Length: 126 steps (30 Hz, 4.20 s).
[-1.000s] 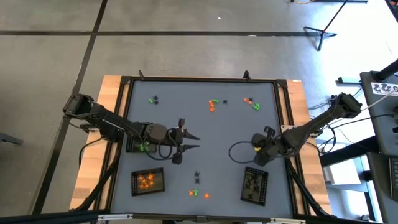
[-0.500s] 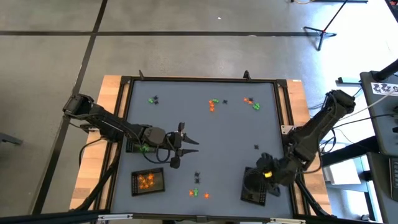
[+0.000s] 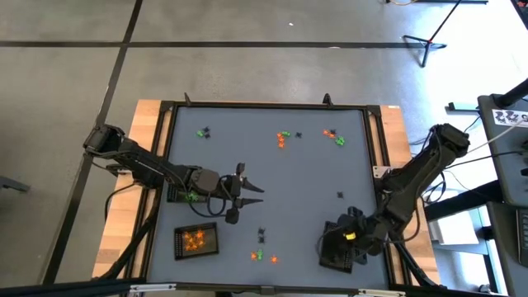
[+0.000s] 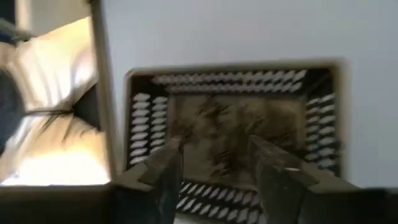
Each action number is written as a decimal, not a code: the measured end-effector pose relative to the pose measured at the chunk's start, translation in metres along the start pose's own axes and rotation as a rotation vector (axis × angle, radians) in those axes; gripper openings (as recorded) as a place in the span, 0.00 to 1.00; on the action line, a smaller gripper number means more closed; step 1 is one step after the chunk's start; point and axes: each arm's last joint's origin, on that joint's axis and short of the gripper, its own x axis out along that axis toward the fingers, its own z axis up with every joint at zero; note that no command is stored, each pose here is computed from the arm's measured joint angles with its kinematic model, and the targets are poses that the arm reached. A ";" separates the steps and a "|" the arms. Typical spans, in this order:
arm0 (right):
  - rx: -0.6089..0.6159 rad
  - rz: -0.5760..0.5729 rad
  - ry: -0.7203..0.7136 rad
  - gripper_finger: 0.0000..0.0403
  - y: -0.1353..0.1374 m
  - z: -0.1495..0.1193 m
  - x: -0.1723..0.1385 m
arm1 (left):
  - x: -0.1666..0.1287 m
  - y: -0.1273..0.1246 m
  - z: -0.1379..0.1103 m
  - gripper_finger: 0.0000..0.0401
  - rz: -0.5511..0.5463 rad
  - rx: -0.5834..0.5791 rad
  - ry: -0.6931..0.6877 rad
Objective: Sort Halloween decoration
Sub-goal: Put the orange spider toy into the bottom left black bin
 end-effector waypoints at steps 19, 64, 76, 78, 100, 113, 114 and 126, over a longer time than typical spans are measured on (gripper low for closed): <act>0.039 -0.613 -0.269 0.47 -0.126 0.096 -0.042 | 0.000 0.000 0.000 0.30 0.000 -0.006 0.002; 0.069 -0.543 -0.274 0.47 -0.288 0.245 0.049 | -0.037 0.071 -0.023 0.24 0.269 -0.143 0.253; 0.187 -0.466 -0.266 0.47 -0.291 0.241 0.050 | -0.063 0.048 -0.040 0.20 0.190 -0.185 0.160; 0.206 -0.459 -0.261 0.47 -0.290 0.240 0.050 | -0.063 0.047 -0.038 0.20 0.183 -0.185 0.142; 0.104 -0.478 -0.213 0.03 -0.257 0.242 0.065 | -0.063 0.038 -0.036 0.20 0.139 -0.187 0.131; -0.007 -0.449 -0.191 0.01 -0.217 0.254 0.062 | -0.064 0.038 -0.040 0.20 0.144 -0.169 0.170; -0.013 -0.439 -0.176 0.01 -0.214 0.253 0.063 | -0.064 0.038 -0.040 0.20 0.144 -0.169 0.170; -0.170 -0.436 -0.010 0.16 -0.168 0.231 0.081 | -0.064 0.038 -0.040 0.20 0.141 -0.170 0.170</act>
